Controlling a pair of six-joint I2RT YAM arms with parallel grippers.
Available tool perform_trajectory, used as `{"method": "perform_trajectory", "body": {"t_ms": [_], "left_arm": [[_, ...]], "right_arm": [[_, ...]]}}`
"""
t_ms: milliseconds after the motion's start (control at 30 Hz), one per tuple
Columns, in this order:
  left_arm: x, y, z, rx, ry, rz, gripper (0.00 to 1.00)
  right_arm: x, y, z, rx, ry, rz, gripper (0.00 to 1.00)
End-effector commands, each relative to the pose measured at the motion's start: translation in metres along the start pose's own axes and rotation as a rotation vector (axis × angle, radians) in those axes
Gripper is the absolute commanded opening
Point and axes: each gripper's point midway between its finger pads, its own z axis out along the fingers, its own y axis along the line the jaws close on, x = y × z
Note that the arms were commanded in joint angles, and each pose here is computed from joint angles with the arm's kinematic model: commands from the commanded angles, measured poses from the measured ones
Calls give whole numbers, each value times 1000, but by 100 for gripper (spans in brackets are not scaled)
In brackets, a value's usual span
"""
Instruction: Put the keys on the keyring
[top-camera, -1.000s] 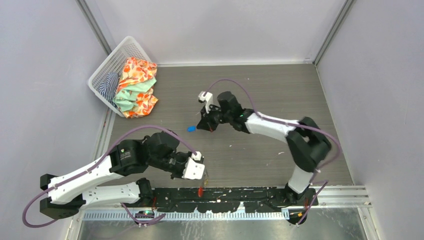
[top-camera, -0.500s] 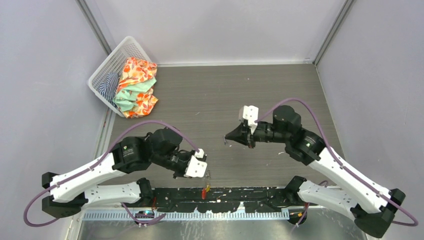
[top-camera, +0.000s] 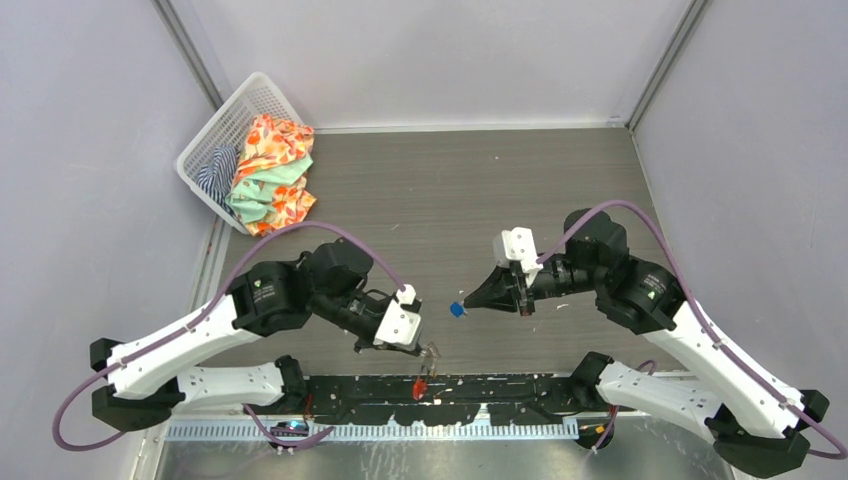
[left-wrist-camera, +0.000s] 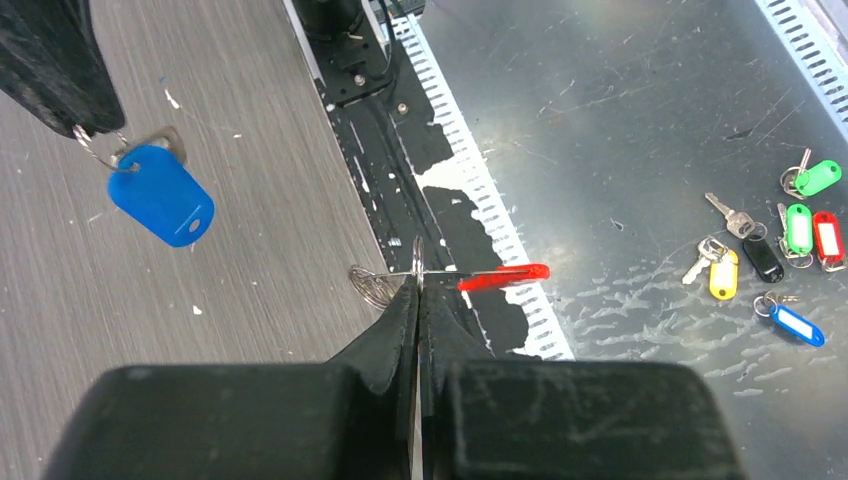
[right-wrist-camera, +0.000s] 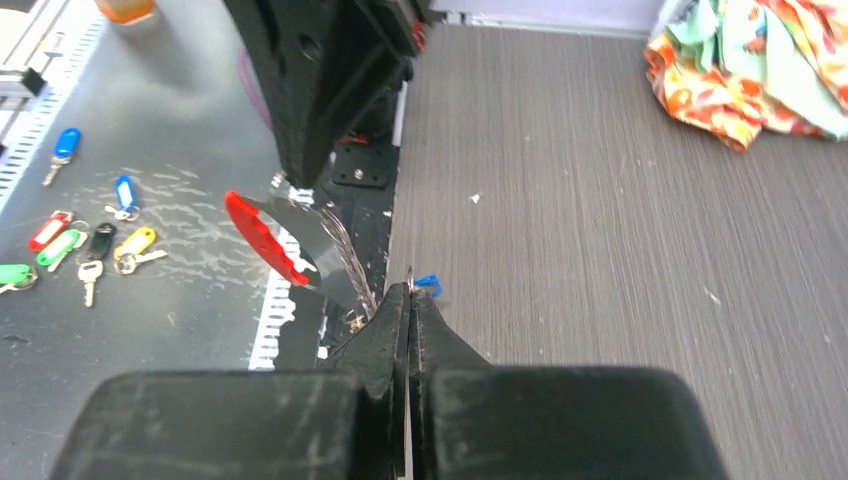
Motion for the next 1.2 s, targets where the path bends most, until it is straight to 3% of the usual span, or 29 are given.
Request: {"method": "perform_trajectory", "body": {"t_ms": [0,333,600,1167], "left_arm": [[-28,3,-1,36,-63,49,0],[-23,18,8,92,37,169,0],[-24,28,14,79,47,200,0],[-33,33,9,-15,-25,212,0]], "right_arm": [[-23,18,0,-102,-31,-74,1],[-13,35,3,-192,78,-185,1],[-9,41,12,-227,115,-164,1],[-11,28,40,-170,33,-138,1]]}}
